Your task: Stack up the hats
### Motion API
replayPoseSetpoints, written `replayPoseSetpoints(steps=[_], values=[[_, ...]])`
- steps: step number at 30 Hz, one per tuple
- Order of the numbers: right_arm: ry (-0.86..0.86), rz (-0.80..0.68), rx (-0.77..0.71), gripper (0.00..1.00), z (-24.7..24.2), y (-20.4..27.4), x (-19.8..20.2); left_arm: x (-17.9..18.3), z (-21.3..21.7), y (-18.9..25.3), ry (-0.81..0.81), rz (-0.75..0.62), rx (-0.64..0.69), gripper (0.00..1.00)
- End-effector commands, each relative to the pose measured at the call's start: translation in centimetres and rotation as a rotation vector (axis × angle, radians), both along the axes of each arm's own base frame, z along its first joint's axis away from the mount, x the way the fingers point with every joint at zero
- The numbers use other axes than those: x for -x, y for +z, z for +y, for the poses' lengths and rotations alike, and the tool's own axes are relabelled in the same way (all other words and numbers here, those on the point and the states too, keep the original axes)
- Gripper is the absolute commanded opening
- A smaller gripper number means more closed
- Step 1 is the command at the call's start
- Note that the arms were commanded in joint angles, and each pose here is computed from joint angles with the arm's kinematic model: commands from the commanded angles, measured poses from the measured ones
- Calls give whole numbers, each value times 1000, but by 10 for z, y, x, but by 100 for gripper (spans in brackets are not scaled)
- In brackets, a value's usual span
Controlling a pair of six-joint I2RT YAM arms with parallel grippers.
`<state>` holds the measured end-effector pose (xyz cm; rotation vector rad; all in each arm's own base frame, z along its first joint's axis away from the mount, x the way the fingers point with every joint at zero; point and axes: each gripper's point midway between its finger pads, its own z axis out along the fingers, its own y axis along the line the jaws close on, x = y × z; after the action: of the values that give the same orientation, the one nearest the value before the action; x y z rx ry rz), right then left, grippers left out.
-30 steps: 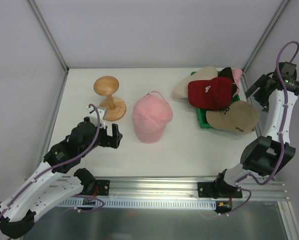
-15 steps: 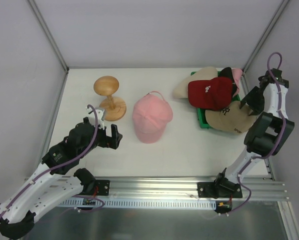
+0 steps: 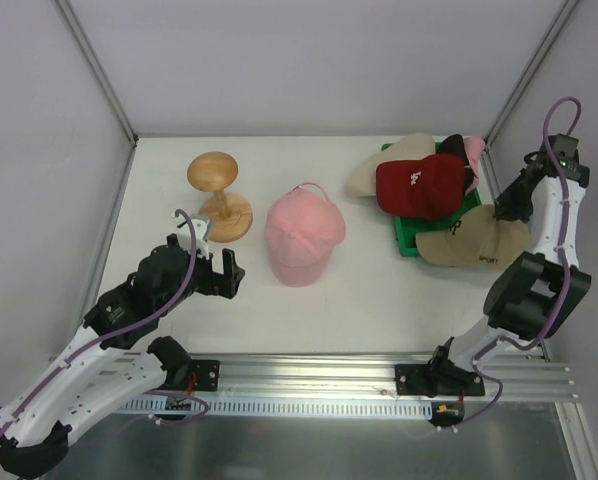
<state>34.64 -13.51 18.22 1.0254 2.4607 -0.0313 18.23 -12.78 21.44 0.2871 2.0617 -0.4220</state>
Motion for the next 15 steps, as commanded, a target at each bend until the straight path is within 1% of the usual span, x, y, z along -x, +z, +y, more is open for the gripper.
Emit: replayPoseSetpoints(steps=[1, 4, 9, 15], values=[[13, -90, 41, 0, 6, 42, 16, -2, -6, 8, -27, -26, 11, 99], [49, -171, 22, 0, 21, 71, 23, -2, -6, 6, -29, -21, 8, 99], [107, -299, 35, 0, 45, 124, 42, -2, -7, 6, -31, -18, 9, 99], [267, -508, -10, 0, 93, 200, 49, -2, -7, 7, -23, -19, 18, 99]])
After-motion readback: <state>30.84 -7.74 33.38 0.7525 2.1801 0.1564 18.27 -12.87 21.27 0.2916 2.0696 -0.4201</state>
